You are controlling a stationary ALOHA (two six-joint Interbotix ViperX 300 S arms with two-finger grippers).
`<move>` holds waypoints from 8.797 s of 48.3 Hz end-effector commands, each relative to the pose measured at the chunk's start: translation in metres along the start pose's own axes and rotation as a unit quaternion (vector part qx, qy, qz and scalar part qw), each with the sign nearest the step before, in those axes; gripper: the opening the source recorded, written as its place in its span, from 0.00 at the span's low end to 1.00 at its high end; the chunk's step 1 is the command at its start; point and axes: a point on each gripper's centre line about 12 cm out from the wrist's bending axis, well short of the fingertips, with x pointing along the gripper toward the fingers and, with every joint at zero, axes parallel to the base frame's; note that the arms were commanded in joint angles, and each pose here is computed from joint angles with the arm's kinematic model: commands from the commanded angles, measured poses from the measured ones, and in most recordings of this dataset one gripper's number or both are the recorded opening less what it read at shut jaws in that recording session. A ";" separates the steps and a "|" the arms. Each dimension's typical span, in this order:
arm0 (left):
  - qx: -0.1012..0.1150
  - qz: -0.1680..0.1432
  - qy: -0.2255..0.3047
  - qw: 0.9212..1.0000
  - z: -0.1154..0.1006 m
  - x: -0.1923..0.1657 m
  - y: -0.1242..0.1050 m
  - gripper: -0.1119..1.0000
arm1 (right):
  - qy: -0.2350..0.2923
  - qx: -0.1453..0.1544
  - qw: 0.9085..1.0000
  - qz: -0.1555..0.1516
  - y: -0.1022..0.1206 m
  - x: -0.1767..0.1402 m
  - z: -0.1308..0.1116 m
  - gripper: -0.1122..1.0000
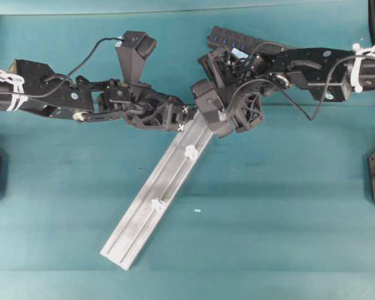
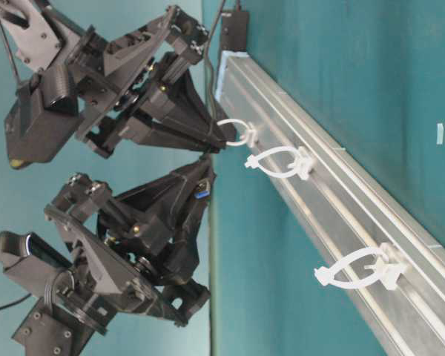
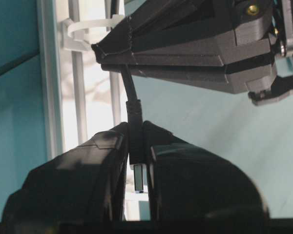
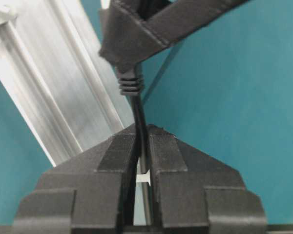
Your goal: Pass the USB cable through three rings with both arms.
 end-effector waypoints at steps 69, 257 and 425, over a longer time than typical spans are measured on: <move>0.036 -0.052 -0.030 0.998 -0.002 -0.106 -0.011 0.91 | 0.040 -0.139 0.988 0.048 0.020 0.012 0.005 0.16; 0.074 -0.139 -0.010 0.987 -0.048 -0.107 -0.033 0.90 | -0.005 -0.160 0.984 0.081 0.052 0.019 0.066 0.16; 0.094 -0.062 0.077 0.991 -0.087 -0.037 -0.029 0.19 | -0.060 -0.099 0.992 0.046 0.057 0.001 0.096 0.82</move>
